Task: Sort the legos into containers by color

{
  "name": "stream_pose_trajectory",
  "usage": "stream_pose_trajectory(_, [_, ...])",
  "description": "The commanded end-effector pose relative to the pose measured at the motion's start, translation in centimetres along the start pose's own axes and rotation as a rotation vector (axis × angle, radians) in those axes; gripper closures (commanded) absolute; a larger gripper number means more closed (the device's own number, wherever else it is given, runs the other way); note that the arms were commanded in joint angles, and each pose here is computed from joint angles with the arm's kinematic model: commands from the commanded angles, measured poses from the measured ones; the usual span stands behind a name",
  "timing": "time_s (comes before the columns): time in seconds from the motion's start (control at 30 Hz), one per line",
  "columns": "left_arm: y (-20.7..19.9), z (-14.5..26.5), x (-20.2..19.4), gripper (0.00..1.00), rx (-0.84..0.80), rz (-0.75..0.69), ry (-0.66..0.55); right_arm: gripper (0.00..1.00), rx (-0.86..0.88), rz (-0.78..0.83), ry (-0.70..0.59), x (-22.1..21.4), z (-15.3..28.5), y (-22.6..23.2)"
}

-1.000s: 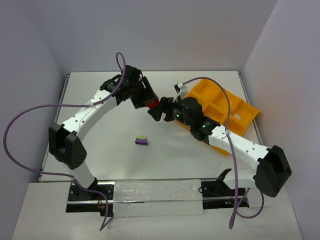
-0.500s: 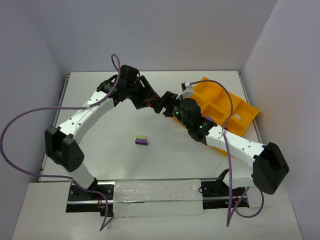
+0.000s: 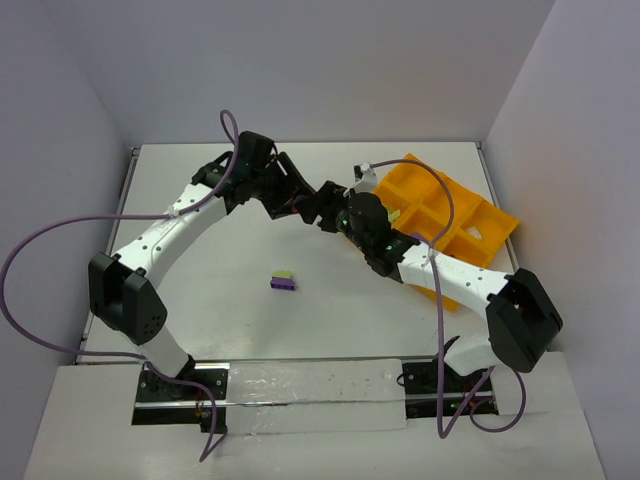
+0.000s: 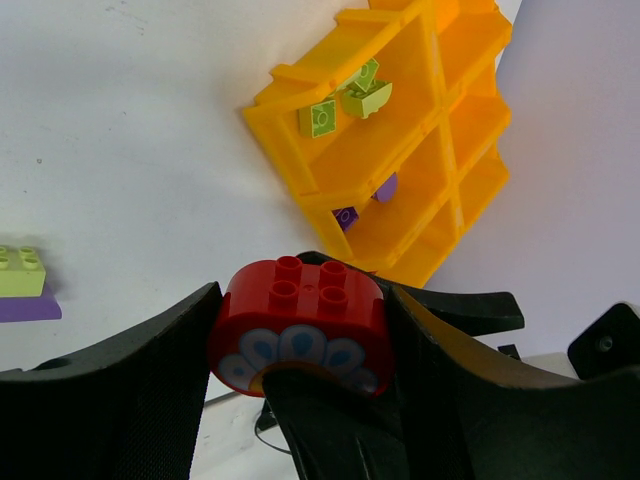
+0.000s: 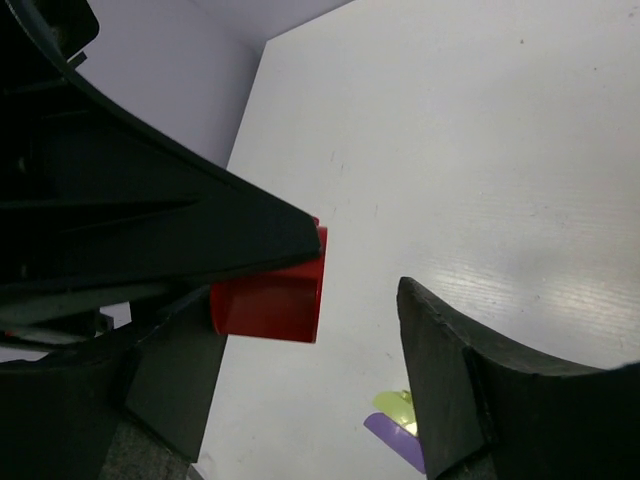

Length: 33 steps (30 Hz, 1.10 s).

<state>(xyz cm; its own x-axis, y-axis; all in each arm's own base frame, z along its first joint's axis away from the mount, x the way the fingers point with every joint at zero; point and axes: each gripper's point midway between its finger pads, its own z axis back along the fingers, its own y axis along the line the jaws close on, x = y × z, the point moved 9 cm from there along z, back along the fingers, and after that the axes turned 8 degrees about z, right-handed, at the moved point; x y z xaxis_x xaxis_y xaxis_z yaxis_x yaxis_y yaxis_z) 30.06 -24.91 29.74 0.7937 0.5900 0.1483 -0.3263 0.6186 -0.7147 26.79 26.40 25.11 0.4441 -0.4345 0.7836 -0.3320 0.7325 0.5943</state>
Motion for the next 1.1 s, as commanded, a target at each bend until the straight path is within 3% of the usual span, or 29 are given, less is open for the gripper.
stream_pose_trajectory(0.0, [-1.3, 2.2, 0.1, 0.78, -0.096, -0.01, -0.017, 0.29, 0.069, -0.036, -0.099, 2.4, -0.9, 2.4])
stream_pose_trajectory(0.2, [-1.1, 2.2, 0.0, 0.78, -0.097, -0.008, -0.014, 0.47, 0.084, -0.045, -0.1, 2.4, -1.3, 2.7])
stream_pose_trajectory(0.23, [-1.2, 2.2, 0.0, 0.78, -0.099, -0.01, -0.014, 0.54, 0.083, -0.046, -0.101, 2.4, -1.3, 2.6])
stream_pose_trajectory(0.3, [-1.1, 2.3, 0.0, 0.77, -0.101, -0.013, -0.017, 0.79, 0.088, -0.05, -0.105, 2.4, -1.2, 2.6])
stream_pose_trajectory(0.4, [-1.1, 2.5, 0.1, 0.69, -0.116, -0.02, -0.03, 0.99, 0.082, -0.049, -0.106, 2.3, -1.1, 2.5])
stream_pose_trajectory(0.43, [-1.1, 2.5, 0.1, 0.66, -0.121, -0.022, -0.031, 1.0, 0.079, -0.048, -0.104, 2.2, -1.0, 2.4])
stream_pose_trajectory(0.53, [-1.1, 2.6, 0.1, 0.38, -0.135, -0.027, -0.036, 1.0, 0.06, -0.049, -0.099, 2.1, -0.6, 2.0])
stream_pose_trajectory(0.67, [-0.8, 2.2, 0.4, 0.1, -0.138, -0.042, -0.031, 1.0, 0.015, -0.047, -0.072, 1.9, 0.0, 1.2])
stream_pose_trajectory(0.73, [-0.7, 1.9, 0.5, 0.01, -0.124, -0.052, -0.016, 1.0, 0.002, -0.045, -0.075, 1.9, 0.5, 0.9])
stream_pose_trajectory(0.93, [-1.2, 2.0, 1.8, 0.01, -0.103, -0.09, -0.057, 1.0, -0.095, -0.047, -0.047, 1.8, 2.5, -1.7])
stream_pose_trajectory(1.07, [0.0, 2.2, 3.8, 0.01, -0.035, -0.106, -0.125, 1.0, -0.307, -0.041, -0.039, 2.4, 6.1, -6.2])
